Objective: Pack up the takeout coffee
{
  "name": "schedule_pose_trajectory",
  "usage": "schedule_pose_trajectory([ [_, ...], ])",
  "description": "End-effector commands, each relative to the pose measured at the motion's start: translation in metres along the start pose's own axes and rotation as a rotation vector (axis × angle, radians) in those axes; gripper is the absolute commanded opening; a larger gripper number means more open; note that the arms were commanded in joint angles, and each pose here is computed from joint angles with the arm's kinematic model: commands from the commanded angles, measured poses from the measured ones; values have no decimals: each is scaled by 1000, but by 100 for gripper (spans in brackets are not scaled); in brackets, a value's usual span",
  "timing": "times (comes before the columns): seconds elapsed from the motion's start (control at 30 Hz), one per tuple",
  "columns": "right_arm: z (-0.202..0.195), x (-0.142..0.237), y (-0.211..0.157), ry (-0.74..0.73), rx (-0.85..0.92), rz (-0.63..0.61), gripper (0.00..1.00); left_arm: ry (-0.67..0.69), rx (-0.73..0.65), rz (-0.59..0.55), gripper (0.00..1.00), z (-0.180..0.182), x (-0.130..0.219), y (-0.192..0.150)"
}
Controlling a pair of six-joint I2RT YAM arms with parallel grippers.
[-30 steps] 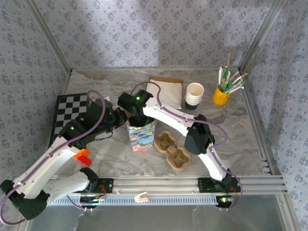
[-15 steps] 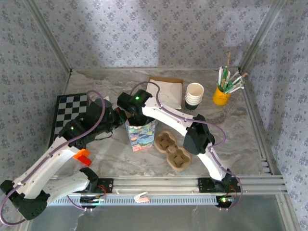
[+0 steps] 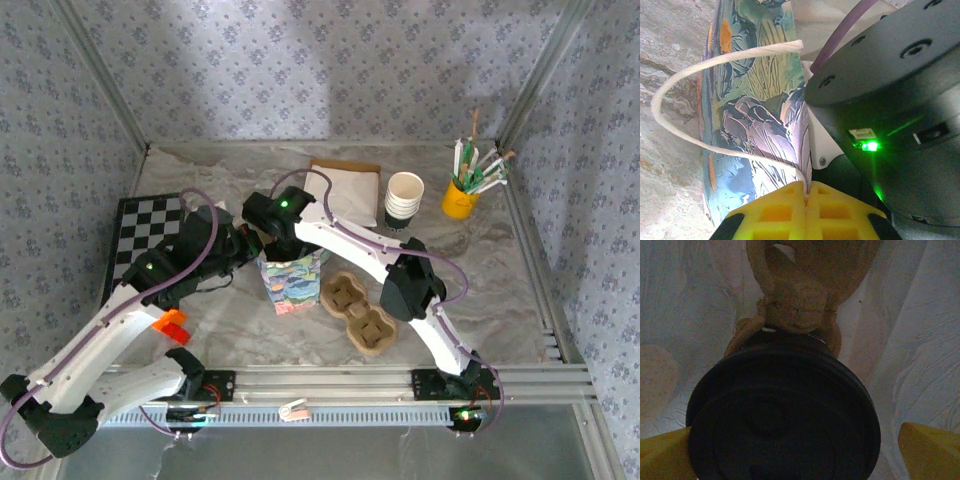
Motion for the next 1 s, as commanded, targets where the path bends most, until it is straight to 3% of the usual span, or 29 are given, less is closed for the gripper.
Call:
schedule_pose_trajectory([
  [0.0,-7,-5,-4,-66,-10,21,100,42,5,15,0,10,0,-5],
  [0.97,-8,18,-4,-42,-23,-6,100,44,8,13,0,8,-2,-3],
])
Point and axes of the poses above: each hand's point on the last joint's axis, 136 mm out from that joint toward the fingers, its own x axis back along the fingers, its own z axis along the line the jaws close on, y = z × x, the point moved 4 cm from there along x, back along the fingers, and after that the axes turned 13 degrees about -x, right-handed, at the moved point
